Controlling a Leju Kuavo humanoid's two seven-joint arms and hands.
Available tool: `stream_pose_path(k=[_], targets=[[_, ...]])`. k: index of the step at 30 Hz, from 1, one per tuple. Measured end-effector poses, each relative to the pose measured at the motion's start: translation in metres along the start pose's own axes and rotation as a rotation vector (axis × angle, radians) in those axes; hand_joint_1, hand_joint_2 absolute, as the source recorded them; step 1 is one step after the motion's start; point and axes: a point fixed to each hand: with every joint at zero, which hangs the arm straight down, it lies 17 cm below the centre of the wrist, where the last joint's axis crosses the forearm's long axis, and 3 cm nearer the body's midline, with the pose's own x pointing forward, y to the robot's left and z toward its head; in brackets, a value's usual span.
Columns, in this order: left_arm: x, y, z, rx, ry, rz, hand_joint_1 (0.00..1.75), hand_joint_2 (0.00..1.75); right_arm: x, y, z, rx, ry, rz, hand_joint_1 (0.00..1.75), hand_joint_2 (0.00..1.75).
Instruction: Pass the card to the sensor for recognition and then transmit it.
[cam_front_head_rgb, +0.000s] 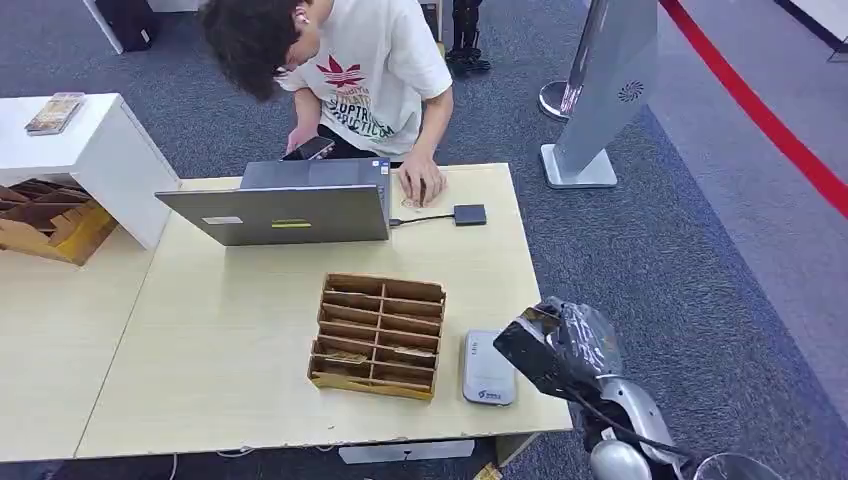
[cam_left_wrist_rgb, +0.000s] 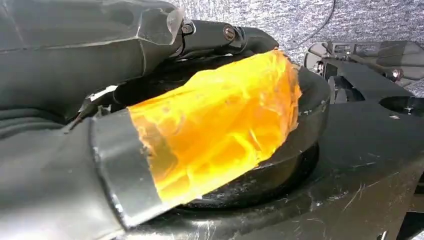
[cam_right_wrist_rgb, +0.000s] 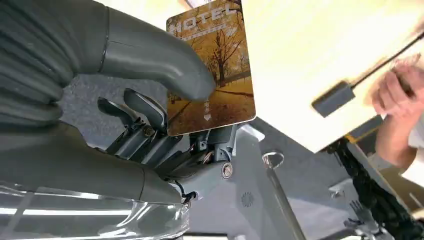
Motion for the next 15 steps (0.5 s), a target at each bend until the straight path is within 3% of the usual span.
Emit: stream_pose_path(k=[15], targets=[[0.001,0.0,0.0,-0.003,-0.005,-0.024,0.0,0.0,0.006,0.04,-0.008,0.103,0.0,-0.025,1.75,1.75]])
